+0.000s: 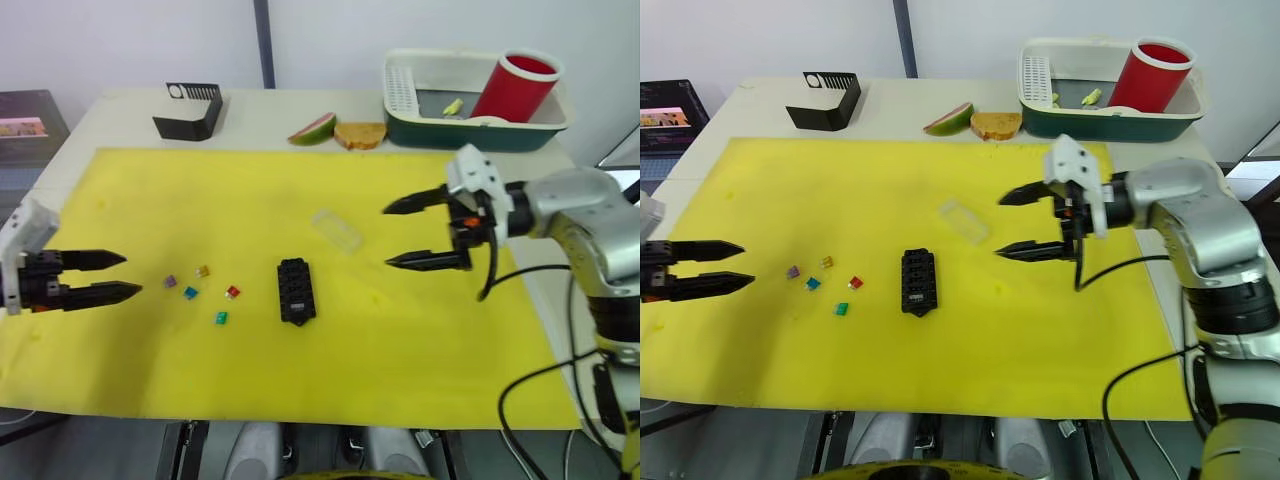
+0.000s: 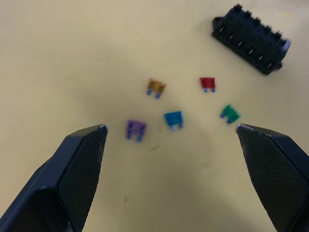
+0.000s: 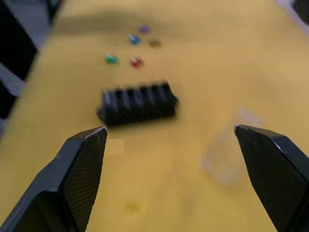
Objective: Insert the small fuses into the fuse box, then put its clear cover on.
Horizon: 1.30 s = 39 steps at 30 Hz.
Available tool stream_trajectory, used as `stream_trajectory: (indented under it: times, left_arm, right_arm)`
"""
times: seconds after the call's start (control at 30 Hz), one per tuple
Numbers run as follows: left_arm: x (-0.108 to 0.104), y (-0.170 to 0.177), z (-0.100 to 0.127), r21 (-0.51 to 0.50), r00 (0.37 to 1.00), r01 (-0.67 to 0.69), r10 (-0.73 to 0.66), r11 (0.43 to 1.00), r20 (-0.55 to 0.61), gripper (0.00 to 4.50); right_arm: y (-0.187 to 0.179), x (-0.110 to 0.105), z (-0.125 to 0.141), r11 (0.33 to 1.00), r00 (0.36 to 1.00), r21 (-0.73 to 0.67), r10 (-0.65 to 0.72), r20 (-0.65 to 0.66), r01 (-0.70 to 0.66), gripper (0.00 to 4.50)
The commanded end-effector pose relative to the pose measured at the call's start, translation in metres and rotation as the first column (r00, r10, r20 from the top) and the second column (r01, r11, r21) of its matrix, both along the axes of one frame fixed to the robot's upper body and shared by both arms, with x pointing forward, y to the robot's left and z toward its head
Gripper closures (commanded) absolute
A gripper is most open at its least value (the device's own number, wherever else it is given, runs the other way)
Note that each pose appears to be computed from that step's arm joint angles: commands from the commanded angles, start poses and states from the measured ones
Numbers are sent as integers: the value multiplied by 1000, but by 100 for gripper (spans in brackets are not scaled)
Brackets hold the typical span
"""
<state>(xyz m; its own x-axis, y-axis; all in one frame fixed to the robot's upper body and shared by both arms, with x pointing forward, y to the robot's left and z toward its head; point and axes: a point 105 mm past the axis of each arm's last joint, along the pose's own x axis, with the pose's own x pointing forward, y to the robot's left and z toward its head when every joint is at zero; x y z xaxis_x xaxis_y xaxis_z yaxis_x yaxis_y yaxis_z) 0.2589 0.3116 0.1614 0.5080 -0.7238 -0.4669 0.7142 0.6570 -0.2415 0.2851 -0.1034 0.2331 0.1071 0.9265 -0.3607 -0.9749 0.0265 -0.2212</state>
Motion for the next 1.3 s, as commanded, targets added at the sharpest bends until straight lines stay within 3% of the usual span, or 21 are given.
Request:
stream_trajectory:
  times: [0.03, 0.17, 0.33, 0.67, 0.77, 0.83, 1.3]
  left_arm:
    - [8, 8, -12, -60, 997, -49, 45, 997, -70, 0]
    - [25, 11, -17, -146, 987, -119, 101, 982, -126, 0]
    - [31, 6, -27, -215, 973, -144, 99, 966, -207, 0]
    - [37, -9, -44, -228, 959, -126, 60, 965, -278, 0]
    - [38, -11, -48, -225, 956, -122, 54, 967, -287, 88]
    - [39, -12, -49, -223, 956, -120, 52, 967, -289, 178]
    - [39, -22, -51, -252, 949, -69, -14, 965, -314, 178]
  right_arm:
    - [25, -14, 8, 996, 995, 10, 92, 44, -93, 6]
    - [47, -25, 7, 989, 989, 40, 141, 43, -143, 6]
    - [51, -28, 4, 990, 990, 44, 134, 38, -136, 6]
    - [50, -32, -1, 993, 993, 36, 110, 31, -111, 6]
    - [51, -32, -2, 993, 994, 37, 107, 29, -108, 0]
    - [52, -33, -2, 994, 994, 38, 105, 28, -106, 0]
    - [51, -30, -4, 996, 996, 28, 78, 35, -79, 0]
